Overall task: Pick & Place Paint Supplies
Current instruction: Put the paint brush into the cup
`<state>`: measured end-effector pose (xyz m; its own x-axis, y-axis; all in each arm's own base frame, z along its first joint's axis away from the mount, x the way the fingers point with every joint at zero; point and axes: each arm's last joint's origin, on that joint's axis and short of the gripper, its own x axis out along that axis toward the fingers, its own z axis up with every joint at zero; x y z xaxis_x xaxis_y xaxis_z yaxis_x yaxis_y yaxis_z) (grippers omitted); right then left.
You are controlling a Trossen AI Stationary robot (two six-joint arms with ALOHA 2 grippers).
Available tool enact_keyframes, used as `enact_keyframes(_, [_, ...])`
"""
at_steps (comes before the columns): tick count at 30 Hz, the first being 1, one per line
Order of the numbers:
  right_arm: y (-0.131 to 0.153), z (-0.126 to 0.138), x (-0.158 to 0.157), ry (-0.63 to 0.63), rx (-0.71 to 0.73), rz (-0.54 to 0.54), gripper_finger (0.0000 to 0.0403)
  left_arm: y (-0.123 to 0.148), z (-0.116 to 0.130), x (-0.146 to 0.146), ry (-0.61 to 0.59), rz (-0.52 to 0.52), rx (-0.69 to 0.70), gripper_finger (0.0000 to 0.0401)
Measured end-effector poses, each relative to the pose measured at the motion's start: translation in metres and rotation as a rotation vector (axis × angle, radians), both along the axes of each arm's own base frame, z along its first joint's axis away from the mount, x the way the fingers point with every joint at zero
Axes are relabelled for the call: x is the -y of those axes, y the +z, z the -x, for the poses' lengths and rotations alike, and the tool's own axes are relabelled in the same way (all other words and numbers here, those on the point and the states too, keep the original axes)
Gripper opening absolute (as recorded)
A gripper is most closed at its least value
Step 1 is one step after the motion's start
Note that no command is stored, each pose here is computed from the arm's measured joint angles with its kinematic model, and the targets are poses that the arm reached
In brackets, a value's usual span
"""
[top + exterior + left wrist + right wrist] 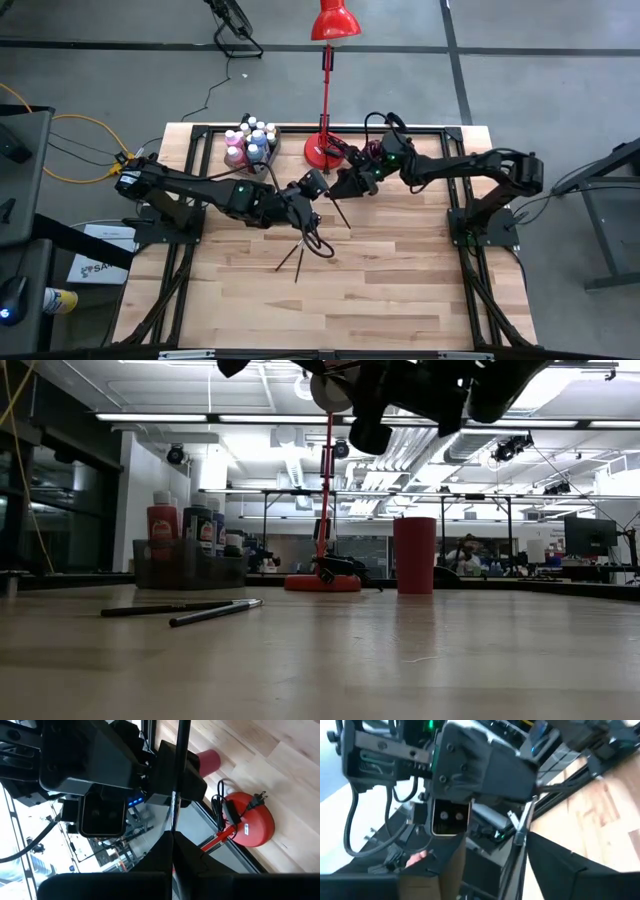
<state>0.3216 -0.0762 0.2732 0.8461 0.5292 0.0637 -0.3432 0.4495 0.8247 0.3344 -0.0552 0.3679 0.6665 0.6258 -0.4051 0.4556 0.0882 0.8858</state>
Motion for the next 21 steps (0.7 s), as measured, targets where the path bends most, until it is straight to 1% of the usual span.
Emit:
enact_keyframes(4, [0.001, -0.001, 0.002, 0.002, 0.006, 0.009, 0.0144, 0.000, 0.000, 0.000, 0.003, 0.002, 0.003, 0.0000])
enact_keyframes(10, [-0.001, 0.001, 0.010, -0.019, -0.003, 0.016, 0.0027, 0.001, 0.000, 0.000, 0.016, 0.019, 0.028, 0.0000])
enact_keyframes(11, [-0.002, 0.001, 0.010, -0.019, -0.003, 0.021, 0.0017, 0.001, 0.000, 0.000, 0.017, 0.018, 0.026, 0.0000])
enact_keyframes(15, [-0.004, 0.001, 0.011, -0.035, -0.014, 0.029, 0.0012, 0.001, 0.000, 0.000, 0.017, 0.020, 0.027, 0.0002])
enact_keyframes(17, [-0.004, 0.001, 0.010, -0.043, -0.017, 0.034, 0.0012, 0.000, 0.000, 0.000, 0.017, 0.021, 0.027, 0.0010])
enact_keyframes(19, [-0.005, 0.001, 0.011, -0.056, -0.023, 0.047, 0.0012, 0.000, 0.000, 0.000, 0.030, 0.011, 0.027, 0.0026])
enact_keyframes(21, [-0.008, 0.001, 0.013, -0.090, -0.045, 0.059, 0.0012, 0.000, 0.001, -0.002, 0.088, -0.016, 0.040, 0.0050])
